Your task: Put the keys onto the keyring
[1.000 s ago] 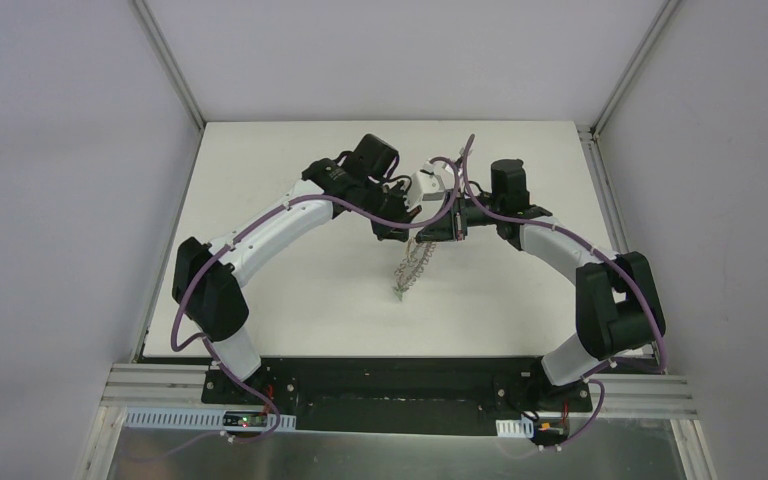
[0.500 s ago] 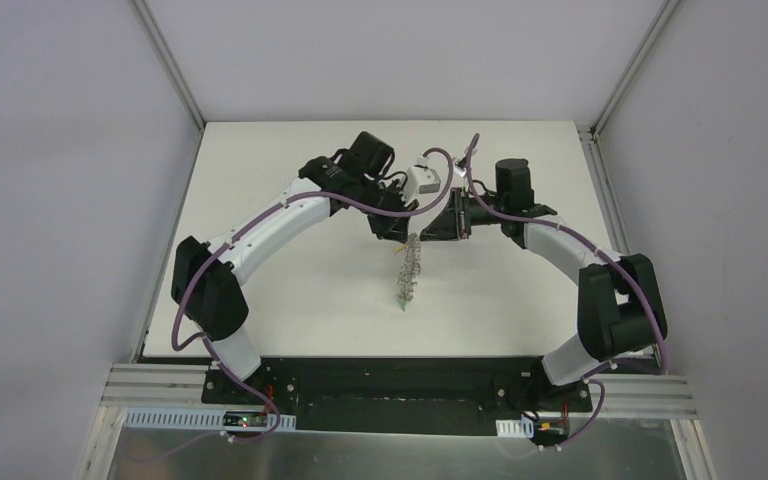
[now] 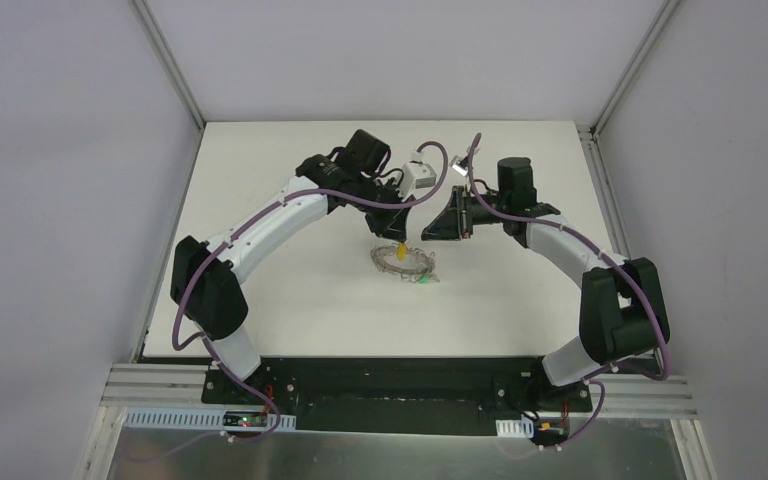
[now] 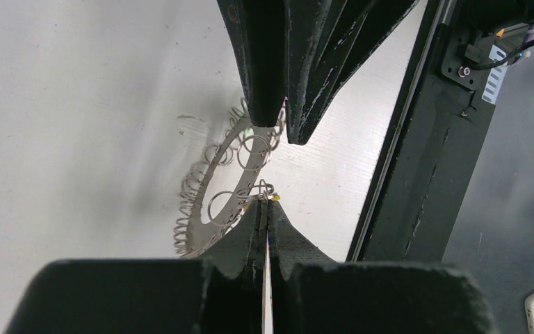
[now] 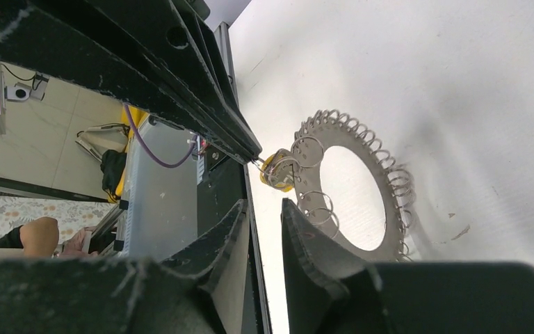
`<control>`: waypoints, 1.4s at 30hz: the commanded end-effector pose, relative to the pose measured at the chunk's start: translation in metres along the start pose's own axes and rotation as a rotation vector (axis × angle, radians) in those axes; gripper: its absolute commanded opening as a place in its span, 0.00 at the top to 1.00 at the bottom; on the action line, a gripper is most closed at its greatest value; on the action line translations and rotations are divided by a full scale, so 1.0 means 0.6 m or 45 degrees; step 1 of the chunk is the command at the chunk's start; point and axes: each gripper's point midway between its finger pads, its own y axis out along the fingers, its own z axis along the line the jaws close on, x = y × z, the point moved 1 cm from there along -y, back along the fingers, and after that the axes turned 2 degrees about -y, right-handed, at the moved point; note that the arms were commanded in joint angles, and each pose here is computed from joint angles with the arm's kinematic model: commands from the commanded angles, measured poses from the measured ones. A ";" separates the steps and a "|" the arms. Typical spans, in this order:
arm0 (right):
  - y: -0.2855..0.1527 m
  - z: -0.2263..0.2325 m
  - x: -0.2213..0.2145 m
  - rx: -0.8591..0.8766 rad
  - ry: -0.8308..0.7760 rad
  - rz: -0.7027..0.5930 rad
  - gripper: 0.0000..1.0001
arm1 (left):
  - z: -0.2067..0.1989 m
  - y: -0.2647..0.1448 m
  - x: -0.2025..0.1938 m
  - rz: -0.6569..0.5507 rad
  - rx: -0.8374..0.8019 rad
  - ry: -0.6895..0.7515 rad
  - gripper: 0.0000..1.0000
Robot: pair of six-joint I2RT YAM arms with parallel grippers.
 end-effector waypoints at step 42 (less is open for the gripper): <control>0.022 -0.055 -0.205 -0.368 -0.636 0.754 0.43 | 0.164 -0.057 -0.144 0.094 0.443 -0.442 0.65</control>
